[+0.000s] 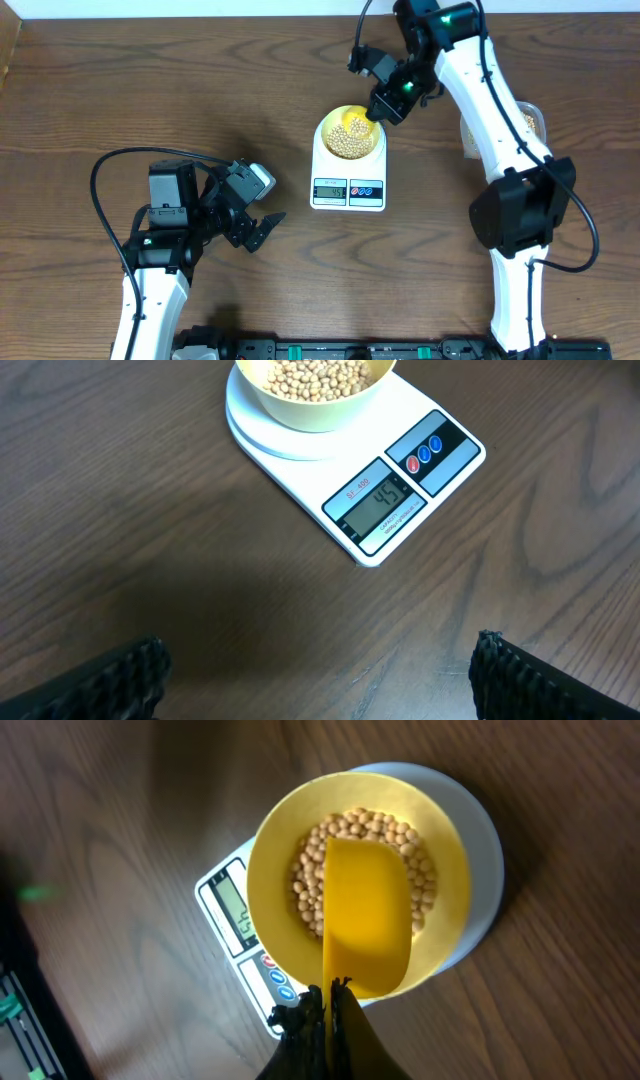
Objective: Scoop item into bowl and weigh 50g on scale
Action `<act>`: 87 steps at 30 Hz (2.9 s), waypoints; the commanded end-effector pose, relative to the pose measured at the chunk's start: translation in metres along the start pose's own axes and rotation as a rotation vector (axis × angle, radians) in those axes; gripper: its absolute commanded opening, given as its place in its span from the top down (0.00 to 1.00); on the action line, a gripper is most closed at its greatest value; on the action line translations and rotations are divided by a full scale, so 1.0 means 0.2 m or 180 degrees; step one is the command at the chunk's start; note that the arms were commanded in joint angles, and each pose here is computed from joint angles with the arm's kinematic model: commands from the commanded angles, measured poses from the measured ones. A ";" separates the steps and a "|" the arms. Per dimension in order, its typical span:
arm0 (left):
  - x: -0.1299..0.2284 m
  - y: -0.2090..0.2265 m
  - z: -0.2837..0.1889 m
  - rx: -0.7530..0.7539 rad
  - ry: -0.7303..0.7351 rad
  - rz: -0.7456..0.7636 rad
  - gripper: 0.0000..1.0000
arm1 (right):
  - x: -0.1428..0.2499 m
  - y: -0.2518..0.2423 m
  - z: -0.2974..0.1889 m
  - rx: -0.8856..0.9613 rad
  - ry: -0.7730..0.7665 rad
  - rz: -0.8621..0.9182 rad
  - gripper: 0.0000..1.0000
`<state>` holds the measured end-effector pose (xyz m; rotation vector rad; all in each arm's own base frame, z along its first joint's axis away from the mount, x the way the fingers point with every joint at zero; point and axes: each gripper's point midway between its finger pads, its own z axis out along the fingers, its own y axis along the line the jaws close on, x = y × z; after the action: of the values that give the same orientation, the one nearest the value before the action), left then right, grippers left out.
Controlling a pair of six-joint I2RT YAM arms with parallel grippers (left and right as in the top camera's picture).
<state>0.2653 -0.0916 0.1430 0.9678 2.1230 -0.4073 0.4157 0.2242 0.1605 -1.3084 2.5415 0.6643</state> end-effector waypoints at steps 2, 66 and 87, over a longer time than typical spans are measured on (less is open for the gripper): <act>-0.01 0.00 0.00 -0.0016 0.0000 0.0045 0.03 | -0.03 -0.01 -0.04 -0.0033 -0.0135 -0.0034 0.99; -0.01 0.00 0.00 -0.0015 0.0001 0.0045 0.02 | -0.03 0.03 0.04 0.0296 0.0191 -0.0285 0.99; -0.01 0.00 0.00 -0.0016 0.0000 0.0045 0.02 | -0.05 0.03 0.06 0.0419 0.0254 -0.0373 0.99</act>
<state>0.2653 -0.0916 0.1430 0.9678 2.1230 -0.4073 0.4126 0.2345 0.1505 -1.4255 2.5406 0.4396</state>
